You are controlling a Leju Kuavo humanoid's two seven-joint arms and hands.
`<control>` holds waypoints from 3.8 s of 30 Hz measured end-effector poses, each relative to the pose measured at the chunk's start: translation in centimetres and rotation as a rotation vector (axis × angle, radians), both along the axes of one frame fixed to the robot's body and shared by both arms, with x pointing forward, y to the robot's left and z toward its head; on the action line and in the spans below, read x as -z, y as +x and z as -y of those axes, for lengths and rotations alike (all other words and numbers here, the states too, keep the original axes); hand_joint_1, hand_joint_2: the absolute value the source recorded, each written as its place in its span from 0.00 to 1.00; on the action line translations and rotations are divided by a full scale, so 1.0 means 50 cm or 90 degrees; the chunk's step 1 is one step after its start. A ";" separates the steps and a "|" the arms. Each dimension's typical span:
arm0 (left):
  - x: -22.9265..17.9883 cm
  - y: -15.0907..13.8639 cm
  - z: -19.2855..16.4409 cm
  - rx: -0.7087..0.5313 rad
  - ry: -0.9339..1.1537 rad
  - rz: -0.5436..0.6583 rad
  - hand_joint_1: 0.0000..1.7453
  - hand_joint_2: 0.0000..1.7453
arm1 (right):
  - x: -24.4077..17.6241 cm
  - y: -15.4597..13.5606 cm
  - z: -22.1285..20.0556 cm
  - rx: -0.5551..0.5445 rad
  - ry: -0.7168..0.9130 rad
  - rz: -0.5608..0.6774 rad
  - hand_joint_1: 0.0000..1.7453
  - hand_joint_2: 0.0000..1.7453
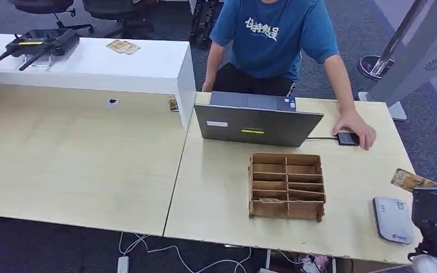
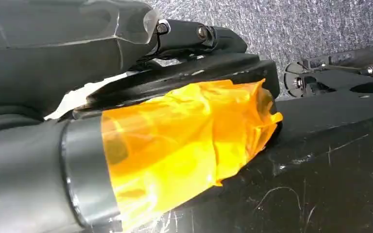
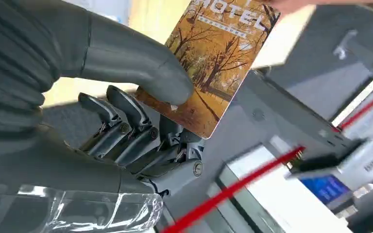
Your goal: Pass the card to the sensor for recognition and then transmit it.
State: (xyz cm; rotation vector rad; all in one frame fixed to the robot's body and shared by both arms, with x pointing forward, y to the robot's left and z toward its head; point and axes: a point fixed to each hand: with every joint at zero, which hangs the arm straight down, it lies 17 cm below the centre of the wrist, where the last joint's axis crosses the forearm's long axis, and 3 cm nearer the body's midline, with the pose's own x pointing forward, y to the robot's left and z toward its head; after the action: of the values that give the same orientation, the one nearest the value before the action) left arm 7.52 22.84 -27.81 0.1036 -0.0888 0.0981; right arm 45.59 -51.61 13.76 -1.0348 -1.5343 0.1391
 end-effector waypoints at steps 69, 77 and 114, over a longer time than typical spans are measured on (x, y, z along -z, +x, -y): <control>-0.001 0.003 -0.004 0.117 0.006 -0.014 0.00 0.00 | -0.491 0.245 -0.549 -0.035 -0.515 0.200 1.00 1.00; -0.001 0.003 -0.004 0.115 0.005 -0.015 0.00 0.00 | -0.477 0.251 -0.560 -0.044 -0.516 0.189 1.00 1.00; 0.000 0.001 -0.004 0.104 0.004 -0.016 0.00 0.00 | -0.458 0.254 -0.555 -0.048 -0.501 0.183 0.00 1.00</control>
State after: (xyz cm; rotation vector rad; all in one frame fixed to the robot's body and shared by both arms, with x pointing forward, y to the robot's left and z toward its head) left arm 7.60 23.06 -27.79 0.1030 -0.0714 -0.0674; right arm 58.30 -23.86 36.67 -1.6621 -1.8232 0.7158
